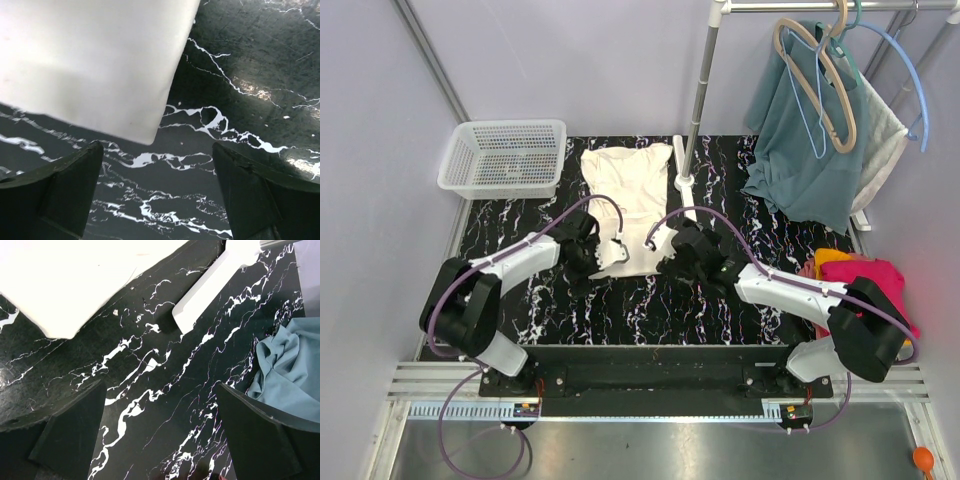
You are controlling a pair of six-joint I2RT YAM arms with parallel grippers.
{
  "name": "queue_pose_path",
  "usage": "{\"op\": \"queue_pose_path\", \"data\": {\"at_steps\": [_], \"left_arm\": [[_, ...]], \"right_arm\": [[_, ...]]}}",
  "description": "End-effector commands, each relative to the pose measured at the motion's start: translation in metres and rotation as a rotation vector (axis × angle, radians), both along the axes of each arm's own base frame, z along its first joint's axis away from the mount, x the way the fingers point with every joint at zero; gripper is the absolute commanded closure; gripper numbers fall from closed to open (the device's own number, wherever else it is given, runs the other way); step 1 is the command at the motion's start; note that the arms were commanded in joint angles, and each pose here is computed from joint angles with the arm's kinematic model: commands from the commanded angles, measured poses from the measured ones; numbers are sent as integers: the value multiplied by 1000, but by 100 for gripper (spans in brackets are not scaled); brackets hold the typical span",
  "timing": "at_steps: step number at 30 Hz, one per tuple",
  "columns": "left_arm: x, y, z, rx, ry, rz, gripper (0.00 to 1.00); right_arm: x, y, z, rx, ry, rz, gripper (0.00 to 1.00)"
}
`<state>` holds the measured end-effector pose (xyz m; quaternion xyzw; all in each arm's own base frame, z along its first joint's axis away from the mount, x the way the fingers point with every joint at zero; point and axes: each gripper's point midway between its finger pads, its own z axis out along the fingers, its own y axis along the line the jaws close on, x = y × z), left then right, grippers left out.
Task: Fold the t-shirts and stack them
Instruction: Fold the tshirt
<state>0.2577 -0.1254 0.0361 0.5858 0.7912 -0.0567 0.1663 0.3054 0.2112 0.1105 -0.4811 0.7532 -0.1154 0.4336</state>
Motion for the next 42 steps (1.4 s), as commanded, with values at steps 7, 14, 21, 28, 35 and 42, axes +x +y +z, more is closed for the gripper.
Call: {"op": "queue_pose_path", "data": {"at_steps": [7,14,21,28,35,42], "left_arm": [[30,-15,-3,-27,-35,-7,8],[37,-17,-8,-20,-31,1,16],[33,-14,-30,17,28,-5,44],[29,-9,-39,45,55,-1,79],[31,-11,-34,38,55,4,100],[32,-13,-33,36,64,10,100]], "right_arm": [[-7,0,2,33,16,1,1],[-9,3,-5,24,34,12,2],[-7,10,-4,13,29,37,3],[-1,22,-5,11,11,72,5],[-5,56,-24,3,24,161,7],[-7,83,-29,14,-3,217,9]]}}
